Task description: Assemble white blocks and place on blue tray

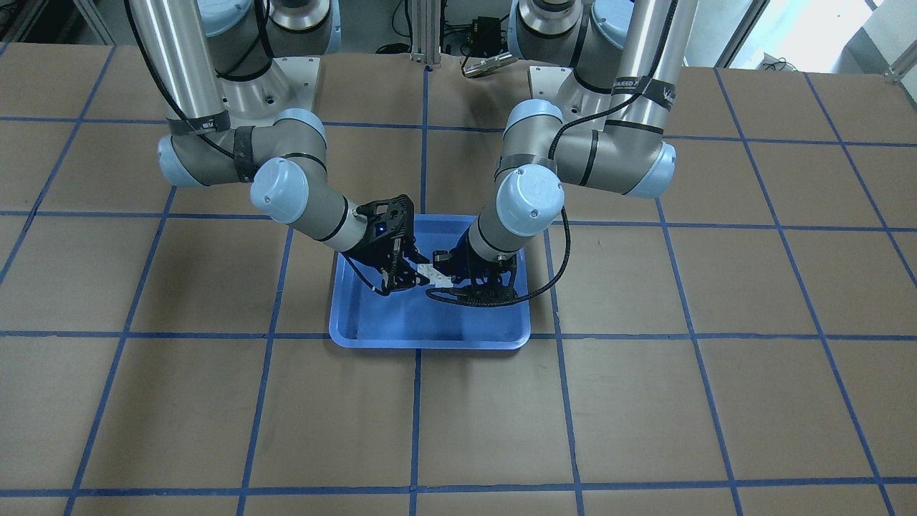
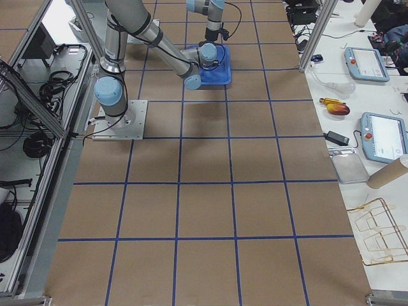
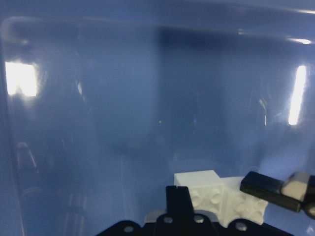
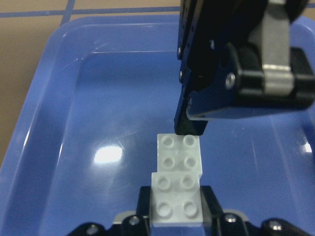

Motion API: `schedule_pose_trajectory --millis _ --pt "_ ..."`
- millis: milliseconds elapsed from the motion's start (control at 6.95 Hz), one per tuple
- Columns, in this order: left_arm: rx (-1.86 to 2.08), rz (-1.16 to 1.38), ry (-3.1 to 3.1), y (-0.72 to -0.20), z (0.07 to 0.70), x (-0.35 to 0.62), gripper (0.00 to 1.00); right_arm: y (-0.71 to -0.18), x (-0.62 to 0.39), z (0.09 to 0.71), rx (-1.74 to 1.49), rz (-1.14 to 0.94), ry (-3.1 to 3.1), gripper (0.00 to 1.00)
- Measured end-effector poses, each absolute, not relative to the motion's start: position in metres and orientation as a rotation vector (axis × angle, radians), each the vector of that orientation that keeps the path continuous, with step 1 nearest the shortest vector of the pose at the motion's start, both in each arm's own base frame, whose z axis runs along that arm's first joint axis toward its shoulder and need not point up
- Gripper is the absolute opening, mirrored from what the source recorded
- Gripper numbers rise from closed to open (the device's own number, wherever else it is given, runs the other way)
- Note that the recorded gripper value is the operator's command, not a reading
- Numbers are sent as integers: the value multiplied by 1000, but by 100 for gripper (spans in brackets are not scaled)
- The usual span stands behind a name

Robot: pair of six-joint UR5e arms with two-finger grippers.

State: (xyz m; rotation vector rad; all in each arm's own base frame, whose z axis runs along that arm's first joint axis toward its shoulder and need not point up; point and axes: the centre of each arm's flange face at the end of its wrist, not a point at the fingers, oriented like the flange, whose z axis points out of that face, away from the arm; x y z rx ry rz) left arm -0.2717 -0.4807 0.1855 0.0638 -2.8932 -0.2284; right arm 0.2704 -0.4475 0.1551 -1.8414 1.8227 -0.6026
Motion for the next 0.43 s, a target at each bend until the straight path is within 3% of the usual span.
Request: schedule_pose_trajectory --millis 144,432 --pt "57 -227 -2893 -481 186 -272 0 -448 271 153 -1837 -599 1825 100" --pt "54 -226 -2894 -480 186 -272 0 -448 270 151 -1826 -583 1844 100"
